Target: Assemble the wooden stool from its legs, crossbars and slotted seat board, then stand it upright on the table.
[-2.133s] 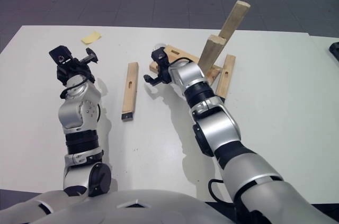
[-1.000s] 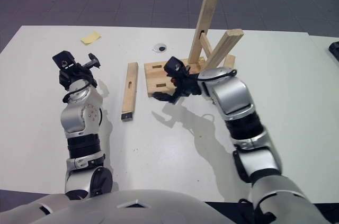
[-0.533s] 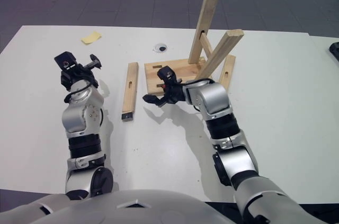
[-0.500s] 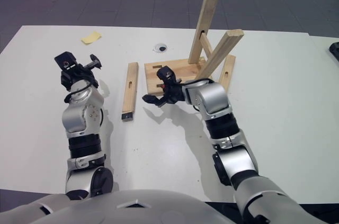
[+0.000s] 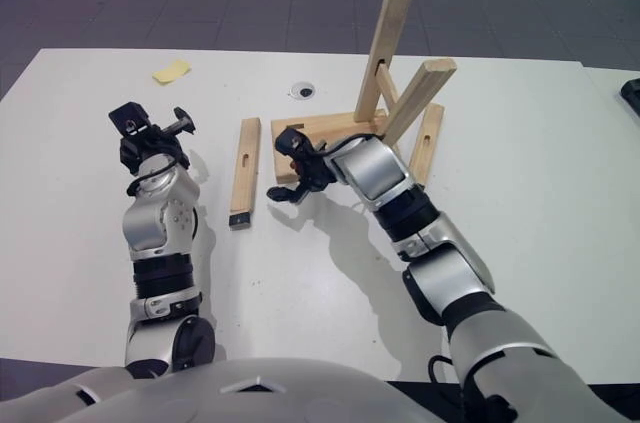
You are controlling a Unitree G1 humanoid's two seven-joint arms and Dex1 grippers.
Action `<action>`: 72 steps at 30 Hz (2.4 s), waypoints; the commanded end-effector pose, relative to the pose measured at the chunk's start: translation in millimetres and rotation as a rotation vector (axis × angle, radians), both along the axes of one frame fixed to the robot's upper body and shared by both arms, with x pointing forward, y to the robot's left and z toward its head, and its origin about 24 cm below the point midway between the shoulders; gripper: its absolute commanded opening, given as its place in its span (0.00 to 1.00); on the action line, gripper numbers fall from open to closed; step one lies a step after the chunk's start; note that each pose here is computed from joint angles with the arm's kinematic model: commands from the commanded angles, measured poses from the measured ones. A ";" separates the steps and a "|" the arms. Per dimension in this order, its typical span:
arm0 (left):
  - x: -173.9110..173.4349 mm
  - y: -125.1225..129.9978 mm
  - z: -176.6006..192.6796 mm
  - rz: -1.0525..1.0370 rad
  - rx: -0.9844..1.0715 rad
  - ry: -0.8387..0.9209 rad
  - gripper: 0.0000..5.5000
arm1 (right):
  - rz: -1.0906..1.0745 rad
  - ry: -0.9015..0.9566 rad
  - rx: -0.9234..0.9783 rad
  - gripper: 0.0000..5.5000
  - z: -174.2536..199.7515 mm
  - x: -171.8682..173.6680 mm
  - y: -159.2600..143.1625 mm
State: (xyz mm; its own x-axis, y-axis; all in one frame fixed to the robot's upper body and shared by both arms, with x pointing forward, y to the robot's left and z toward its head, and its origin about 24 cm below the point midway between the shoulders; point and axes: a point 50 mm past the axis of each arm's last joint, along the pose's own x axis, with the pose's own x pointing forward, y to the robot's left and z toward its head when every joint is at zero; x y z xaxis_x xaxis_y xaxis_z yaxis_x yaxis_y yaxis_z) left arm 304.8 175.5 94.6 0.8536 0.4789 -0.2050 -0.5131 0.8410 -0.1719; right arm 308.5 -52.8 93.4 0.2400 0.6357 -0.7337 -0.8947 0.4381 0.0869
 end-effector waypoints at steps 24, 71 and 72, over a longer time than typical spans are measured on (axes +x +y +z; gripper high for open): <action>-14.5 8.7 -9.6 0.056 0.006 0.031 0.98 | 1.013 -0.855 -0.776 0.98 23.8 -25.9 -99.5; -8.4 61.0 -15.8 -0.231 0.248 0.222 0.98 | -0.341 -0.732 0.053 0.98 64.2 -34.0 -139.5; -4.5 59.5 -20.6 -0.281 0.252 0.243 0.98 | -0.363 -0.719 0.094 0.98 63.4 -35.5 -134.9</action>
State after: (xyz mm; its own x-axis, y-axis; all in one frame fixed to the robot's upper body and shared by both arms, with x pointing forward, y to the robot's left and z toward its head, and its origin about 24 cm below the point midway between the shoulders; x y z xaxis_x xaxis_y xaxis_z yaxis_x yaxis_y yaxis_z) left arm 293.5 240.3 84.7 0.8870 0.3829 -0.2581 -0.3603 0.9235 0.1316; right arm 277.1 -193.9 156.7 0.8273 0.4684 -0.3102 -0.5616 0.6764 -0.4765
